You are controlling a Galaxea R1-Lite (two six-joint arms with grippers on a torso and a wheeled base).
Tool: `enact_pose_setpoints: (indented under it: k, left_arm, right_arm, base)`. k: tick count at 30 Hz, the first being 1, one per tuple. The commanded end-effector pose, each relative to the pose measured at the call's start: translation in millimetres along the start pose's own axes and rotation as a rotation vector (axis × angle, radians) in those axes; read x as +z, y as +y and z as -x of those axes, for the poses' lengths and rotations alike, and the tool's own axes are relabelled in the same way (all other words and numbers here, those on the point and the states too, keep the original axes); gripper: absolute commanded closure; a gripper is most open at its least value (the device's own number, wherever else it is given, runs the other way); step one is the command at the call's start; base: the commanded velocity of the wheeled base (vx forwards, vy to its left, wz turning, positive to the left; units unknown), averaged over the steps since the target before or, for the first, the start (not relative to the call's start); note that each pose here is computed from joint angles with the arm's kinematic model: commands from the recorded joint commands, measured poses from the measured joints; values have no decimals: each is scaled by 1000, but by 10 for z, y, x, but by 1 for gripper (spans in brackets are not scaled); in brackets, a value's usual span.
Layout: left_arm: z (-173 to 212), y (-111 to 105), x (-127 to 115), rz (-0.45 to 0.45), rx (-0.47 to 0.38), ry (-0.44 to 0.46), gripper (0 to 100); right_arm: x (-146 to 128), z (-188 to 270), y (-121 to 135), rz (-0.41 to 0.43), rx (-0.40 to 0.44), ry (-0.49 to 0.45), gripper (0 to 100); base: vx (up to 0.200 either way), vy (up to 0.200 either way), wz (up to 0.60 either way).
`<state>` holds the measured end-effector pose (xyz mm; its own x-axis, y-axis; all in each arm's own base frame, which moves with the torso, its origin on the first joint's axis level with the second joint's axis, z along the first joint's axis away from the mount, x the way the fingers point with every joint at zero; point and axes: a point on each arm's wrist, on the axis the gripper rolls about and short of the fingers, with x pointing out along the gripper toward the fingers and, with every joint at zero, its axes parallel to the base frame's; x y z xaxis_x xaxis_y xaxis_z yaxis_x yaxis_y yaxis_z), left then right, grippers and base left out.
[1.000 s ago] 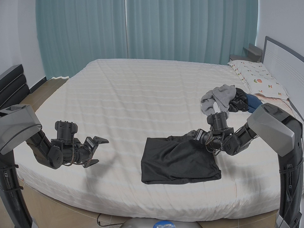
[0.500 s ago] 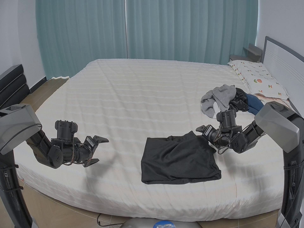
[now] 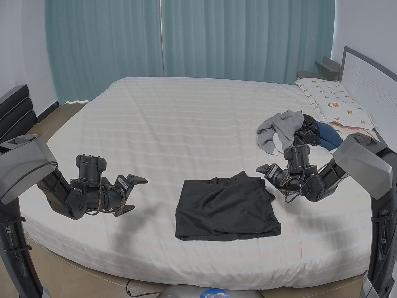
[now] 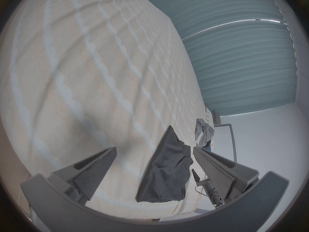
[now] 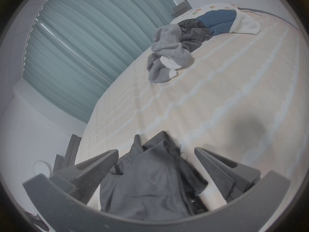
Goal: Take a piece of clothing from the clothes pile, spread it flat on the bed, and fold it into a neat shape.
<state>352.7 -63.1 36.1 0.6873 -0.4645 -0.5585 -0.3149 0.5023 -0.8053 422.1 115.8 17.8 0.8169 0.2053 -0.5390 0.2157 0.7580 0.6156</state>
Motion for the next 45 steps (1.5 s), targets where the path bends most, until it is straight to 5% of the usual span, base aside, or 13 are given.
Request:
enact_pose_setpoints:
  k: [1,13,21,39,40,45]
  left_arm:
    - [-86,-101,-10,-26,-14,-22,0]
    - [-815,-417,-133,-215,33,-57,0]
    - [-1216,-483,-293,-252,86,-31,0]
    - [-1817,-434,-181,-292,168,-160,0]
    - [-1820,-428,-182,-292,171,-160,100]
    - [-1798,-437,-173,-269,175,-165,100]
  right_arm:
    - [-27,-3,24,4,14,15,0]
    - [-172,-59,75,26,36,61,0]
    - [-191,-62,94,29,40,66,0]
    - [-192,-79,85,28,44,65,0]
    - [-193,-79,85,28,45,67,0]
    - [-235,-120,64,30,72,99,0]
  base:
    - [0,0,0]
    - [0,0,0]
    - [0,0,0]
    - [0,0,0]
    - [0,0,0]
    - [0,0,0]
